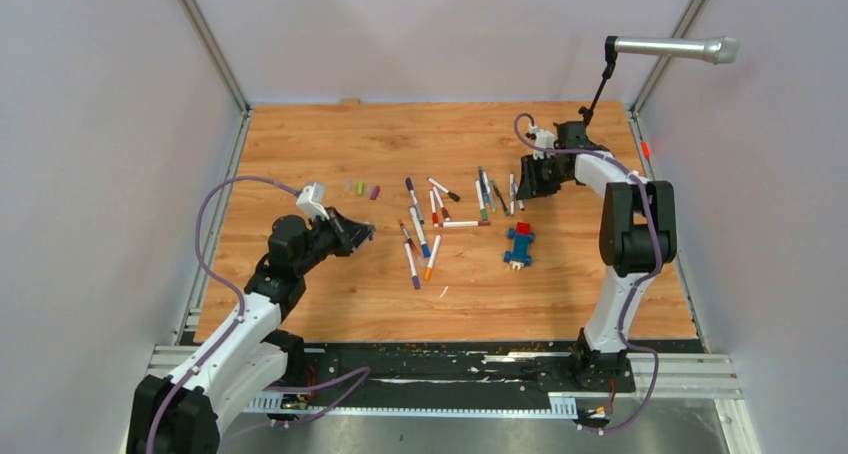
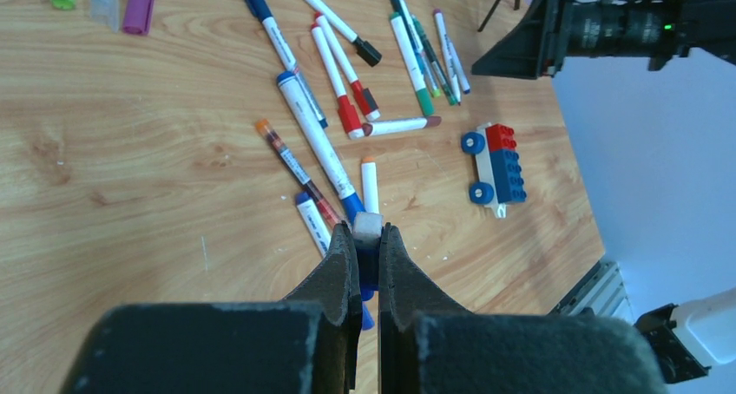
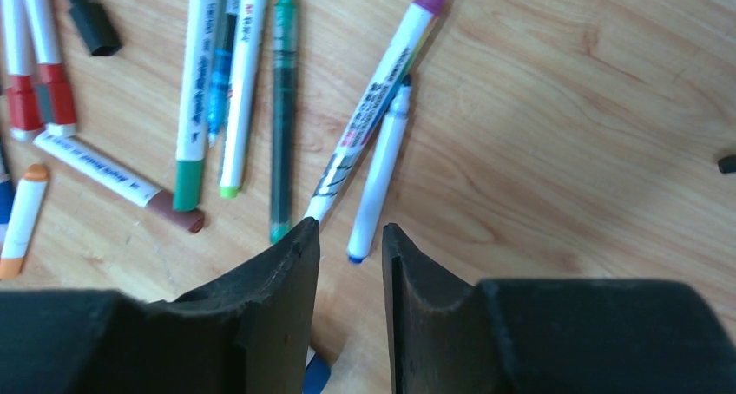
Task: Open the pen caps
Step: Place the pen at the center of the board, then place the pen cap at the center of the board.
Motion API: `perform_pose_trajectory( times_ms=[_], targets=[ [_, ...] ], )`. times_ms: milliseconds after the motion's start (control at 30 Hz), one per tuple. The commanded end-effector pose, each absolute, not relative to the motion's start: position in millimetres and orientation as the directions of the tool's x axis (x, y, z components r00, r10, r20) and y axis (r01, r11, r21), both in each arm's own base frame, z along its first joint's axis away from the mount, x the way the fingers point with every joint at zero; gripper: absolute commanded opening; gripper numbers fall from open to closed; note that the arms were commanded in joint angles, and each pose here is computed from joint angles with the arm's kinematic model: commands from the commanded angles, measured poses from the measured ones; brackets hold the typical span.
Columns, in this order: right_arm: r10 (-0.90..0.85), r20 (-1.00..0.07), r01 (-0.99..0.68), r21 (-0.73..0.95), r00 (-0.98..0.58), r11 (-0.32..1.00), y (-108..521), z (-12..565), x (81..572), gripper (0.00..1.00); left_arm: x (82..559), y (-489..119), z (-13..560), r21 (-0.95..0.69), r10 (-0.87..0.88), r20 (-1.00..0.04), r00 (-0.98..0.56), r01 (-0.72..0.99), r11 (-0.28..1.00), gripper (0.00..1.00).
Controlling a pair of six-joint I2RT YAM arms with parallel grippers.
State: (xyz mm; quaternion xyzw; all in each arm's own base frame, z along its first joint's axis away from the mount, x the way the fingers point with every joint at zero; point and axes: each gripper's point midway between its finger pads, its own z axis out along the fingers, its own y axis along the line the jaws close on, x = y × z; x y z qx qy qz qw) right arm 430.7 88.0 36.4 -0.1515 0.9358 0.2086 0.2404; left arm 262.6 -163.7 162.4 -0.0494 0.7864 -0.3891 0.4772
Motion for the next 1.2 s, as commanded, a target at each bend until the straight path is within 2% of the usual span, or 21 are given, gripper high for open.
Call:
perform_pose_trajectory(
  times_ms=[0, 267, 533, 767, 1167],
  targets=[
    [-0.195, -0.63, -0.47, 0.304, -0.751, 0.829, 97.1, 90.1, 426.6, 0.35, 267.3, -167.0, 168.3, -0.665, -0.444, -0.705, -0.552, 0.298, 0.685, 0.0],
    [-0.246, -0.765, -0.658, 0.288, -0.595, 0.695, 119.3, 150.1, 381.7, 0.41, 286.3, -166.9, 151.7, -0.607, -0.347, -0.668, -0.658, 0.213, 0.765, 0.0],
    [-0.23, -0.864, -0.778, 0.249, -0.448, 0.577, 137.4, 186.9, 332.6, 0.5, 331.9, -152.3, 110.4, -0.372, -0.124, -0.575, -0.809, 0.124, 0.92, 0.0],
    [-0.229, -0.898, -0.806, 0.196, -0.377, 0.558, 137.6, 196.6, 318.1, 0.57, 381.7, -153.8, 79.6, -0.258, -0.029, -0.496, -0.868, 0.115, 0.959, 0.03],
    [-0.215, -0.892, -0.806, 0.227, -0.397, 0.546, 136.5, 193.9, 317.2, 0.57, 423.4, -175.2, 51.2, -0.197, 0.041, -0.437, -0.898, 0.14, 0.97, 0.09]
  ],
)
